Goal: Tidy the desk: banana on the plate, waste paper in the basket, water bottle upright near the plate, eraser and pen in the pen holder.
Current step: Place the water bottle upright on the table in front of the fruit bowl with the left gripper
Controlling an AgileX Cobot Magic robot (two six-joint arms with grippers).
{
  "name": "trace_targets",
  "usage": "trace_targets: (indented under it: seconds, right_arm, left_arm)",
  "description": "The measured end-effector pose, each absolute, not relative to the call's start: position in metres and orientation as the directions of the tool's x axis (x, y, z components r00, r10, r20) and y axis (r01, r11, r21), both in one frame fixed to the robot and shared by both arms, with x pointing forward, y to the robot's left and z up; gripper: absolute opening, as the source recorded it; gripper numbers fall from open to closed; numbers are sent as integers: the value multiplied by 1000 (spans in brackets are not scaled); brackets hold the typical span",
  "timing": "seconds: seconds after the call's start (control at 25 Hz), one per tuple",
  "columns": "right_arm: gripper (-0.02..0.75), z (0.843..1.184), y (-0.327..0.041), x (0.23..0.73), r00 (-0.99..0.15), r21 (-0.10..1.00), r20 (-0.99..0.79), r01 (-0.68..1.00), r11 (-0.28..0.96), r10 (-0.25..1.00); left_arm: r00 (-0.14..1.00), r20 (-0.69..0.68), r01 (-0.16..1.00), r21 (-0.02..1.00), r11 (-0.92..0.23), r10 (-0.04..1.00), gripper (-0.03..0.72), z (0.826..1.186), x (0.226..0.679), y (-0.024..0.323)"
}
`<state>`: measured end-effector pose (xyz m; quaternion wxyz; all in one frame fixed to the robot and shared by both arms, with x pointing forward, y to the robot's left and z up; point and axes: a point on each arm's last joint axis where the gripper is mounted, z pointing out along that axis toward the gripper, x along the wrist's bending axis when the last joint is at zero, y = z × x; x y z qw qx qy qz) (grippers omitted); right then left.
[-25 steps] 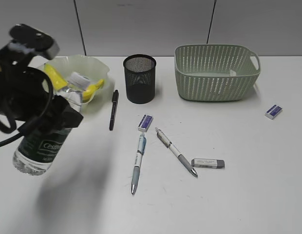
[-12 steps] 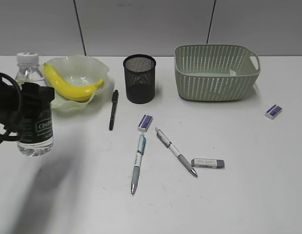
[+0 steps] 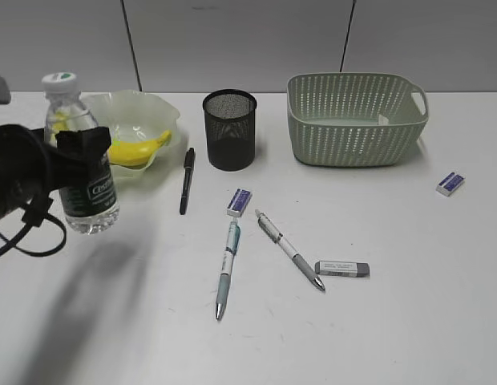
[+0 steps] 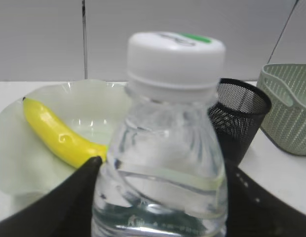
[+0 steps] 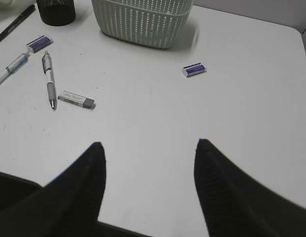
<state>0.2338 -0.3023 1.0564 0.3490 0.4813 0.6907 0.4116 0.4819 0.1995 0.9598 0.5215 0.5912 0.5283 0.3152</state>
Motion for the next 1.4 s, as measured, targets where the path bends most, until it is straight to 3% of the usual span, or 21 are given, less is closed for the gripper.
trace_targets:
  seconds: [0.16, 0.4, 0.72, 1.04, 1.28, 1.4]
  right_arm:
    - [456, 1056, -302, 234, -293, 905, -86, 378, 198, 952]
    - [456, 1056, -302, 234, -293, 905, -86, 378, 198, 952]
    - [456, 1056, -302, 234, -293, 905, -86, 378, 198, 952]
    - [456, 1056, -302, 234, -293, 905, -86, 378, 198, 952]
    - [456, 1056, -302, 234, -293, 905, -86, 378, 198, 952]
    - [456, 1056, -302, 234, -293, 905, -86, 378, 198, 952]
  left_arm:
    - [203, -255, 301, 935, 187, 945, 501, 933, 475, 207]
    - [338, -227, 311, 943, 119, 913, 501, 898, 477, 194]
    - [372, -112, 257, 966, 14, 921, 501, 897, 478, 193]
    - [368, -107, 253, 967, 11, 924, 501, 896, 478, 194]
    - [371, -106, 251, 968, 11, 923, 552, 898, 478, 194]
    - [381, -108, 190, 981, 37, 918, 552, 912, 478, 193]
